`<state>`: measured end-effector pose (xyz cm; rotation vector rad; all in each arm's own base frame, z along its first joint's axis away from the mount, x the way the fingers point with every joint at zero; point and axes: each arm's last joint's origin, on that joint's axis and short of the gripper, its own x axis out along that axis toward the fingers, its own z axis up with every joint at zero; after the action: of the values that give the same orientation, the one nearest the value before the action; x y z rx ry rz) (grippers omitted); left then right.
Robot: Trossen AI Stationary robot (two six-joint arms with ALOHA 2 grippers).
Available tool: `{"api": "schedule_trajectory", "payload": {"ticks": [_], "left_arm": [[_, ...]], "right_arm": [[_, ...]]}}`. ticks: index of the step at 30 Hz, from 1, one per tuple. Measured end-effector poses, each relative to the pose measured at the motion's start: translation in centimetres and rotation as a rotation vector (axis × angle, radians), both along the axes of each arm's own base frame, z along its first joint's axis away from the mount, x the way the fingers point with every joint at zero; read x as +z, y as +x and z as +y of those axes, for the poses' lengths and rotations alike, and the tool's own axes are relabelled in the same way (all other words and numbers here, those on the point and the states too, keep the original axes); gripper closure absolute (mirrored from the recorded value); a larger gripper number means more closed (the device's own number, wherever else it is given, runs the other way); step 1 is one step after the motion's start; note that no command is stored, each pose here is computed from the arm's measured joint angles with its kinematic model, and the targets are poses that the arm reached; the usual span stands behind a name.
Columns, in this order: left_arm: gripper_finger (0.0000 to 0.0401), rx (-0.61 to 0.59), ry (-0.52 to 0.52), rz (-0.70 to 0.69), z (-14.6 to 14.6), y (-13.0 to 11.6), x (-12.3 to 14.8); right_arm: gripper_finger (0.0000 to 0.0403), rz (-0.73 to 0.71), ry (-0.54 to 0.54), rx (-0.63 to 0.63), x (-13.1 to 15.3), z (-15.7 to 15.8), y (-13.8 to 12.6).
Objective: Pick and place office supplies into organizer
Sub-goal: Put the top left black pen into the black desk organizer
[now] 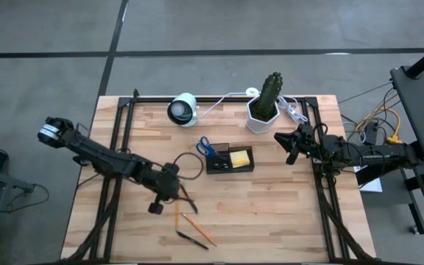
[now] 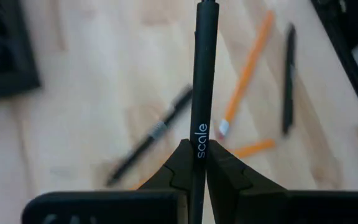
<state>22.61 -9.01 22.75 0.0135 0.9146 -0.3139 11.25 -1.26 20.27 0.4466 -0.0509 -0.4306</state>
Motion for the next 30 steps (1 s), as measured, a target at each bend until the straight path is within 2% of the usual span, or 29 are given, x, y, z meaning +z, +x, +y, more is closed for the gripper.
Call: {"api": "schedule_trajectory", "payload": {"ticks": [12,23,30], "left_arm": [[0.0393,0.229,-0.06,-0.416,3.2,3.6,3.1],[0.0393,0.342,-0.096,-0.649,5.4,6.5,3.8],[0.0393,0.425,-0.058,-0.695,6.3,8.2,3.1]], "right_arm": [[0.0349,0.0,0.0,0.0,0.0,0.0,0.0],[0.0349,-0.001,0.0,0.001,0.0,0.0,0.0],[0.0349,0.0,0.0,0.001,0.0,0.0,0.0]]}}
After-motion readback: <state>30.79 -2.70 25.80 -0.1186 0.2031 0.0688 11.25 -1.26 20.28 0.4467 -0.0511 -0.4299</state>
